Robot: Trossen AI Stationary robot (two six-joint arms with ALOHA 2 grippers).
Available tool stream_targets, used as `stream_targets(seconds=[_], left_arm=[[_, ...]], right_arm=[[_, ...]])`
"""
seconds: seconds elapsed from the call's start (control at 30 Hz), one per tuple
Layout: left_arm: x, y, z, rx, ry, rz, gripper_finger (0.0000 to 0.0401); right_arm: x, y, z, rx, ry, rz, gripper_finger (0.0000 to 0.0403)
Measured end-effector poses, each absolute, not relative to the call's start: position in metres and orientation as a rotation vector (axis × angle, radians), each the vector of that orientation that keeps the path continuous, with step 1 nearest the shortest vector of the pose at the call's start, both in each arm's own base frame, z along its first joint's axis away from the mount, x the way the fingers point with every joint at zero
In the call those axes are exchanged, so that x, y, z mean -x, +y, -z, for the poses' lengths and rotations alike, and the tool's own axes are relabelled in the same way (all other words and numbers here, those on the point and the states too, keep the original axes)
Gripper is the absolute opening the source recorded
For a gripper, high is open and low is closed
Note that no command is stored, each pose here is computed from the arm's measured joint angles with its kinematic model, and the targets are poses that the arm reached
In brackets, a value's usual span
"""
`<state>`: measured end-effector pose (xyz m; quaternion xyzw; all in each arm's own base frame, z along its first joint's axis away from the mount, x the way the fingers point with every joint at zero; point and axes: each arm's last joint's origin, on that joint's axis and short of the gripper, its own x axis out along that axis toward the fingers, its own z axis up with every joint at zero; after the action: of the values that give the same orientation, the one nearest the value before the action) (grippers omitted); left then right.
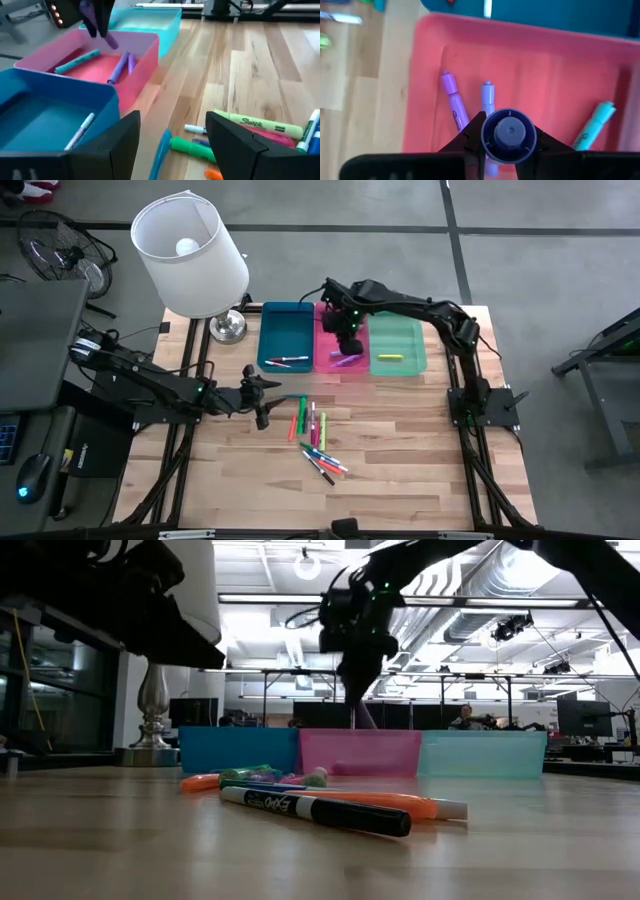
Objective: Pick & Place Markers
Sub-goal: Put the violet highlighter into the pink bin, then put the blue pen into the green bin
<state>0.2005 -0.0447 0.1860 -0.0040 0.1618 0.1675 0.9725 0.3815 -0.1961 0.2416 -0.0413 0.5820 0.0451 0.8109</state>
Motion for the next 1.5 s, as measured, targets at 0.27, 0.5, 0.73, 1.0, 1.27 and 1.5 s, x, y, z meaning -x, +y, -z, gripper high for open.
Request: stream_targets(seconds=[0.27,0.5,0.73,1.0,1.27,1.5], left_arm=[[-0.204,-0.047,-0.177,0.001,0.378,-0.291,0.022],[-0.209,-0.049,-0.162,-0.005,0.444,-0.292,0.022],[-0.213,-0.05,-0.157,0.0,0.448,-0.294,0.022],[-0.213,-0.05,-0.156,0.014,0.45,-0.298,0.022],[-0.213,-0.05,-0.156,0.021,0.449,-0.298,0.022],[-0.213,-0.05,-0.156,0.024,0.447,-0.299,0.022]], right_arm=[[-0.388,-0.199,-0.209,0.095,1.333,-0.154,0.0054],[-0.388,-0.202,-0.192,0.113,1.428,-0.129,0.0057],[-0.39,-0.202,-0.193,0.12,1.413,-0.112,0.0111],[-0.389,-0.202,-0.193,0.097,1.423,-0.1,0.0133],[-0.386,-0.198,-0.199,0.076,1.439,-0.092,0.0133],[-0.383,-0.191,-0.221,0.135,1.42,-0.046,0.0133]])
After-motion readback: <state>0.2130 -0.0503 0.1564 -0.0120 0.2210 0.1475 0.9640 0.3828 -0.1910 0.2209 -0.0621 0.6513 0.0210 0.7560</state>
